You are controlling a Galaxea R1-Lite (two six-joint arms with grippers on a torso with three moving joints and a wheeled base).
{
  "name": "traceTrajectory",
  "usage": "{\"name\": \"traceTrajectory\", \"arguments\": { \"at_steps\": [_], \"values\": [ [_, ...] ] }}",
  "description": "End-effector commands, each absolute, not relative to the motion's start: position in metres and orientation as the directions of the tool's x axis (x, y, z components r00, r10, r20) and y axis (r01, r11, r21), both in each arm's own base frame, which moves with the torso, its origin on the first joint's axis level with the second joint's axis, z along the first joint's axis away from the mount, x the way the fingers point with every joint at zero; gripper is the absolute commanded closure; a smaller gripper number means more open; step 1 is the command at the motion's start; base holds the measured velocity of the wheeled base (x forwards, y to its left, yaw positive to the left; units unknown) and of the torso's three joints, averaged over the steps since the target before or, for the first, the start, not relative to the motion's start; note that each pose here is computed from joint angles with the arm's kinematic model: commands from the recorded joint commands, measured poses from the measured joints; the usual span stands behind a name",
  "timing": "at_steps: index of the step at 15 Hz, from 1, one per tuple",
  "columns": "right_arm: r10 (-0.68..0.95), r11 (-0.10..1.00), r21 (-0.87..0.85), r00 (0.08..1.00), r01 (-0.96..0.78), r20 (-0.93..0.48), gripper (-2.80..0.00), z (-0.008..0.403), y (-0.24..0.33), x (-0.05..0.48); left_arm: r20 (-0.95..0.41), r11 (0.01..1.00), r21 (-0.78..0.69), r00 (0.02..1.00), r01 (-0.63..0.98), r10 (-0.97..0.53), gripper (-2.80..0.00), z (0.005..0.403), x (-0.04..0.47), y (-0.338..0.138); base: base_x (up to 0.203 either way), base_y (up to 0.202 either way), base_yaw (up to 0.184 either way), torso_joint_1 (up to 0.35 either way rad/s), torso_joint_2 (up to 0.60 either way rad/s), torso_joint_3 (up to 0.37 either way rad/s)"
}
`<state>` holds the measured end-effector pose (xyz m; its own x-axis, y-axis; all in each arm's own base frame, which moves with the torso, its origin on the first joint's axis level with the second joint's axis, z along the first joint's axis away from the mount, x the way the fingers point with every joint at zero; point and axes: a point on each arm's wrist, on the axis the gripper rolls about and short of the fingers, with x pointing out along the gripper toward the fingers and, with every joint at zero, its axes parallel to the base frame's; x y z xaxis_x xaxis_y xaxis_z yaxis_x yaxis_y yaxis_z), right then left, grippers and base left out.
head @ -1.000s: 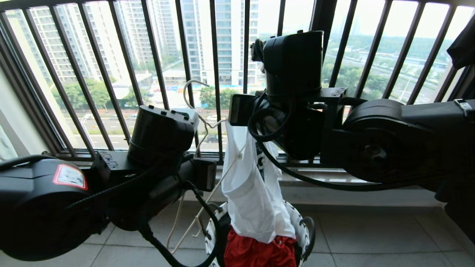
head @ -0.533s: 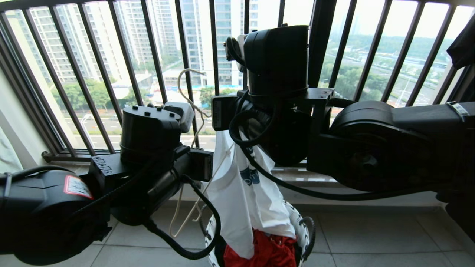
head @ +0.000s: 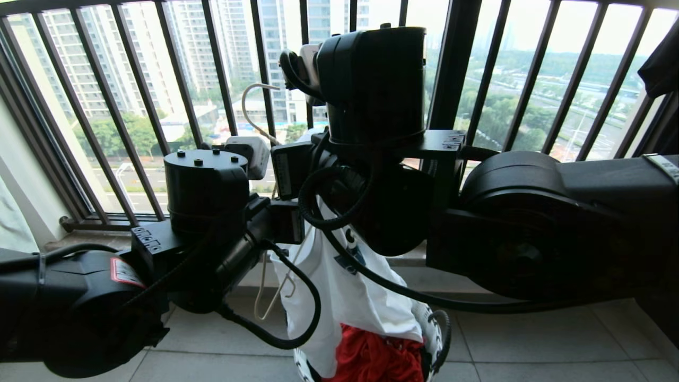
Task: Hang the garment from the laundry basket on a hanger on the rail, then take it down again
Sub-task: Hang the clothes on the clothes rack
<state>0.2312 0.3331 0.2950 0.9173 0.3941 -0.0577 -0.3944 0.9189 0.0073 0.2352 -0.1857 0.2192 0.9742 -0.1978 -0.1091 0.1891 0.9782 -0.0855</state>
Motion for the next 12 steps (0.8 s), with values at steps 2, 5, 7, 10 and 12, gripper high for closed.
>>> {"name": "traceTrajectory", "arguments": {
  "at_steps": [2, 5, 7, 10, 12],
  "values": [
    [0.403, 0.915, -0.008, 0.915, -0.404, -0.029, 0.00, 0.297, 0.336, 0.228, -0.066, 0.976, -0.109, 0.978, 0.190, -0.198, 0.00, 0.213, 0.241, -0.191, 0.000, 0.000, 0.000, 0.000, 0.00, 0.000],
    [0.421, 0.906, -0.031, 0.907, -0.422, -0.022, 0.00, 0.300, 0.340, 0.220, -0.037, 0.972, -0.127, 0.978, 0.199, -0.205, 0.00, 0.211, 0.243, -0.193, 0.000, 0.000, 0.000, 0.000, 0.00, 0.000],
    [0.424, 0.905, -0.036, 0.905, -0.424, -0.025, 0.00, 0.298, 0.341, 0.219, 0.012, 0.966, -0.152, 0.977, 0.210, -0.211, 0.00, 0.213, 0.245, -0.194, 0.000, 0.000, 0.000, 0.000, 0.00, 0.000],
    [0.428, 0.903, -0.040, 0.903, -0.429, -0.029, 0.00, 0.298, 0.342, 0.216, 0.026, 0.970, -0.159, 0.983, 0.184, -0.182, 0.00, 0.216, 0.252, -0.187, 0.000, 0.000, 0.000, 0.000, 0.00, 0.000],
    [0.426, 0.903, -0.042, 0.904, -0.427, -0.033, 0.00, 0.297, 0.341, 0.216, 0.035, 0.971, -0.164, 0.984, 0.176, -0.173, 0.00, 0.219, 0.252, -0.184, 0.000, 0.000, 0.000, 0.000, 0.00, 0.000]
  ]
}}
